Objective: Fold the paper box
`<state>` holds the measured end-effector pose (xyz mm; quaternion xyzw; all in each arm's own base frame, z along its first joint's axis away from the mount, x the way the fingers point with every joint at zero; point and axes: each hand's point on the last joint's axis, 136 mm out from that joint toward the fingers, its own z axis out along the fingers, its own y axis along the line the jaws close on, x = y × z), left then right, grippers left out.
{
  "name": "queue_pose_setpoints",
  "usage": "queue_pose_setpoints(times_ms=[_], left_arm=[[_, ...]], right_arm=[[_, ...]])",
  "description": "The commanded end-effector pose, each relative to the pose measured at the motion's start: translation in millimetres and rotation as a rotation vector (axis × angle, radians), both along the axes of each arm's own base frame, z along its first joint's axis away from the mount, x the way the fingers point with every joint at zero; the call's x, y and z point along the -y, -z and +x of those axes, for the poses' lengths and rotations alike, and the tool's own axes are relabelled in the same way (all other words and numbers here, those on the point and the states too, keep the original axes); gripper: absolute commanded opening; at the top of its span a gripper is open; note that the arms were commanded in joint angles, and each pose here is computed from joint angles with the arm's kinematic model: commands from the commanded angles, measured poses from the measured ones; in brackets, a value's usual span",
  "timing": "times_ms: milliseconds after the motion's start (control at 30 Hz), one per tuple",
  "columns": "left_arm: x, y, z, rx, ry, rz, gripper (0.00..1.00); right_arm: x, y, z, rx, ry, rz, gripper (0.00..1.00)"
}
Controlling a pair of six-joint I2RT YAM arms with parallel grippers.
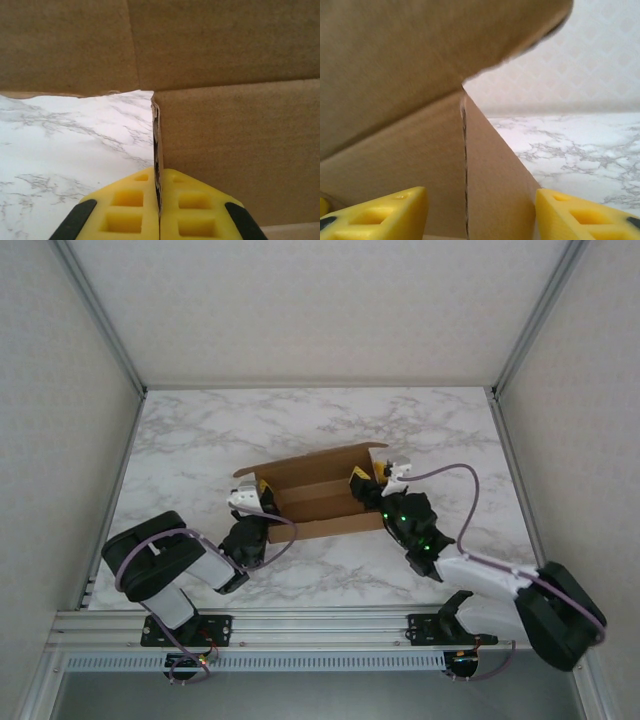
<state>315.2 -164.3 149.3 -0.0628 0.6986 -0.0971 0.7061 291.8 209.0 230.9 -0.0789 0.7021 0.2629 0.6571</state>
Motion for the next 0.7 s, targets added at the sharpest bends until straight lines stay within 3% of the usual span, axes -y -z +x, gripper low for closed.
queue_pose_setpoints(times_ms=[0, 100, 433, 600, 667], left_arm=[[20.7, 34.6, -9.9, -0.087, 0.098, 0.167, 0.00], [28.3, 38.6, -13.4, -0.091, 0.111, 0.181, 0.00], [45.2, 44.8, -15.3, -0.092, 0.055, 0.244, 0.00], [41.9, 47.2, -13.1, -0.094, -0.003, 0.255, 0.00], [40.6, 49.6, -12.0, -0.096, -0.022, 0.260, 0.00]], right_arm=[[0.8, 8.5, -18.0, -0.025, -0.055, -0.055, 0.59], [18.8, 15.6, -15.5, -0.055, 0.001, -0.081, 0.61], [31.9, 11.6, -43.8, -0.063, -0.052, -0.063, 0.61], [22.6, -4.8, -76.7, -0.031, -0.220, -0.082, 0.57], [19.2, -8.9, -82.6, -0.083, -0.256, -0.057, 0.56]])
